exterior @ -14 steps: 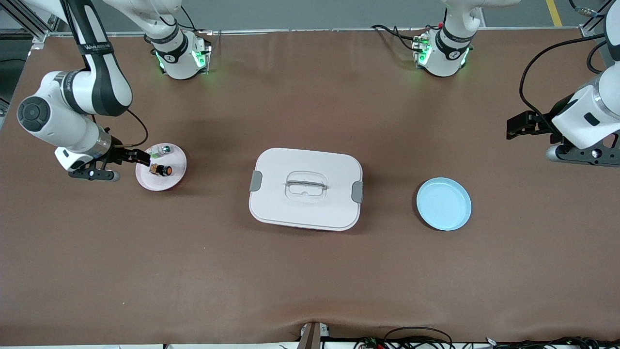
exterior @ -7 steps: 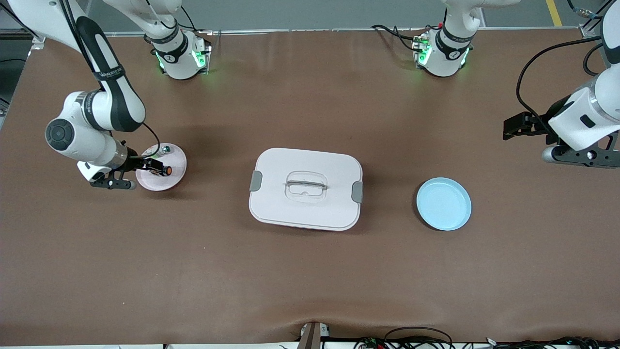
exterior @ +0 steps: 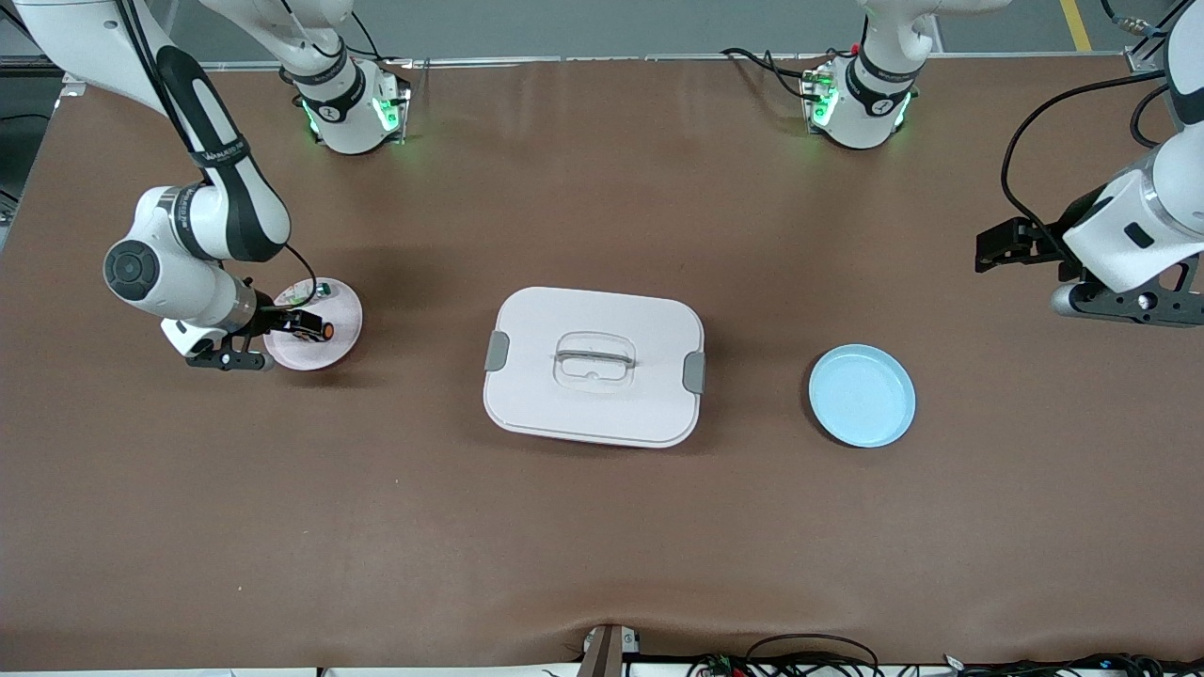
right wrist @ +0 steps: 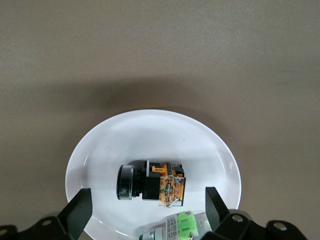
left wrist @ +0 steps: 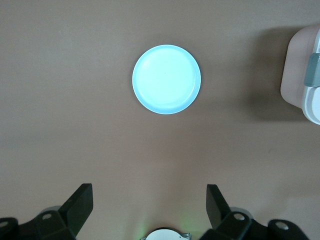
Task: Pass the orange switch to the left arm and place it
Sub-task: 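Lower the right gripper and grasp the orange switch on the white plate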
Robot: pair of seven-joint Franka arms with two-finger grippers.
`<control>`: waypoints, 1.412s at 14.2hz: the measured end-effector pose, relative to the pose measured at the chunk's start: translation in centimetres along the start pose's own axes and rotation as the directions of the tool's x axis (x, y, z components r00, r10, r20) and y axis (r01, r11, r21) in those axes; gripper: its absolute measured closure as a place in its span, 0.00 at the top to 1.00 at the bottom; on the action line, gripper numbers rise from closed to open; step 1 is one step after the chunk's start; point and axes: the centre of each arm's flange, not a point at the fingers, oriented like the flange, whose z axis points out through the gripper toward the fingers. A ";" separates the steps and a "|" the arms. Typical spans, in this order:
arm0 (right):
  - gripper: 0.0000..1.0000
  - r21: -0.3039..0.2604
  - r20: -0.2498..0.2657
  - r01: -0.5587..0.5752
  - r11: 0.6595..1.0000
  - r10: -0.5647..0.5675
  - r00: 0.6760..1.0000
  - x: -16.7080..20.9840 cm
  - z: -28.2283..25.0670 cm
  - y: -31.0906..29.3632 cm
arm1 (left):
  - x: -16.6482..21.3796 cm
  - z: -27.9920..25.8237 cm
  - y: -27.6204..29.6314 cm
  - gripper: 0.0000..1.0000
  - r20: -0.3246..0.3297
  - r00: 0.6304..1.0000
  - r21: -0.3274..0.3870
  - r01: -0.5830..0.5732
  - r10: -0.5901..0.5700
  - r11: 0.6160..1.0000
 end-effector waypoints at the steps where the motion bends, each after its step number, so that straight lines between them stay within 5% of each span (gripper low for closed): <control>1: 1.00 0.000 0.003 0.000 1.000 0.000 1.000 0.0 0.2 0.0 | 0.0 0.0 0.1 1.00 0.000 1.000 0.000 -0.001 0.001 1.000; 20: 1.00 0.011 0.044 -0.007 1.000 0.006 0.999 0.0 4.2 0.3 | 0.0 0.0 0.2 1.00 0.000 1.000 0.000 -0.004 0.004 1.000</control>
